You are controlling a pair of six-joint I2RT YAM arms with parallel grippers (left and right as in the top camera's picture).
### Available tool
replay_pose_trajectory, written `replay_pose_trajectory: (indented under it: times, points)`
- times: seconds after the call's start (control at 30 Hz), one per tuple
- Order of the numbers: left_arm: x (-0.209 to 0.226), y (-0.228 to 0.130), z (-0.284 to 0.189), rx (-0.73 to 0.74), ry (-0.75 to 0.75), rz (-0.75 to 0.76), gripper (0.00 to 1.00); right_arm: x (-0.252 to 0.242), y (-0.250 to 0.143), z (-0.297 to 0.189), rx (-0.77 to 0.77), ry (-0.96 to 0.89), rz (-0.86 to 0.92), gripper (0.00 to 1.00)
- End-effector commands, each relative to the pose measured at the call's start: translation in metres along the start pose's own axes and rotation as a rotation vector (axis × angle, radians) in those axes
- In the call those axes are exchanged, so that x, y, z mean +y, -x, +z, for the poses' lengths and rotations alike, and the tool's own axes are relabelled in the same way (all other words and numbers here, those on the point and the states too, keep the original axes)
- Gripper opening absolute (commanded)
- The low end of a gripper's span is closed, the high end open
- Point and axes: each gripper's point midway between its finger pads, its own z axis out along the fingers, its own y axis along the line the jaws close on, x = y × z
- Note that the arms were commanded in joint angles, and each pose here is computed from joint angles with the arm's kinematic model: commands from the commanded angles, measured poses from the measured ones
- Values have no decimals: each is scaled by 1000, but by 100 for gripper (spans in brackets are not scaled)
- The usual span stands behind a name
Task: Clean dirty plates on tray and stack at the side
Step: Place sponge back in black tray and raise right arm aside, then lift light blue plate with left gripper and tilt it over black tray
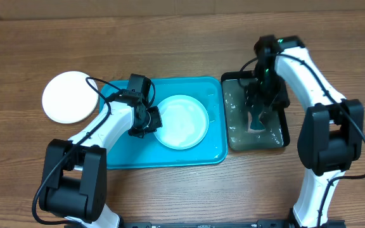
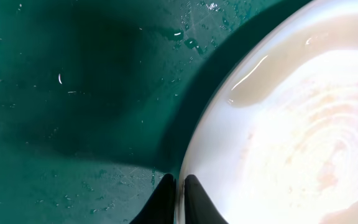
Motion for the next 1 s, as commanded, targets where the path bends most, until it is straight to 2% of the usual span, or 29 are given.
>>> replay_pose_trajectory:
  times: [0.0, 0.1, 0.17, 0.33, 0.63, 0.8, 0.97]
  points:
    - [-4, 2, 0, 0, -1, 4, 12, -26, 19, -26, -92, 14, 88, 84]
    - [-3, 1, 0, 4, 1, 3, 14, -55, 22, -26, -97, 24, 164, 90]
    - [-3, 1, 0, 5, 2, 3, 15, -74, 24, -27, -103, 30, 214, 100]
    - [-3, 1, 0, 5, 2, 3, 20, -127, 29, -27, -139, 46, 347, 100]
    - [3, -8, 5, 26, 16, -1, 19, -189, 36, -29, -221, 55, 490, 100]
    - [9, -17, 12, 43, 24, -8, 15, -205, 52, -34, -308, 52, 514, 100]
    - [9, -18, 13, 43, 25, -14, 4, -210, 65, -39, -366, 48, 512, 100]
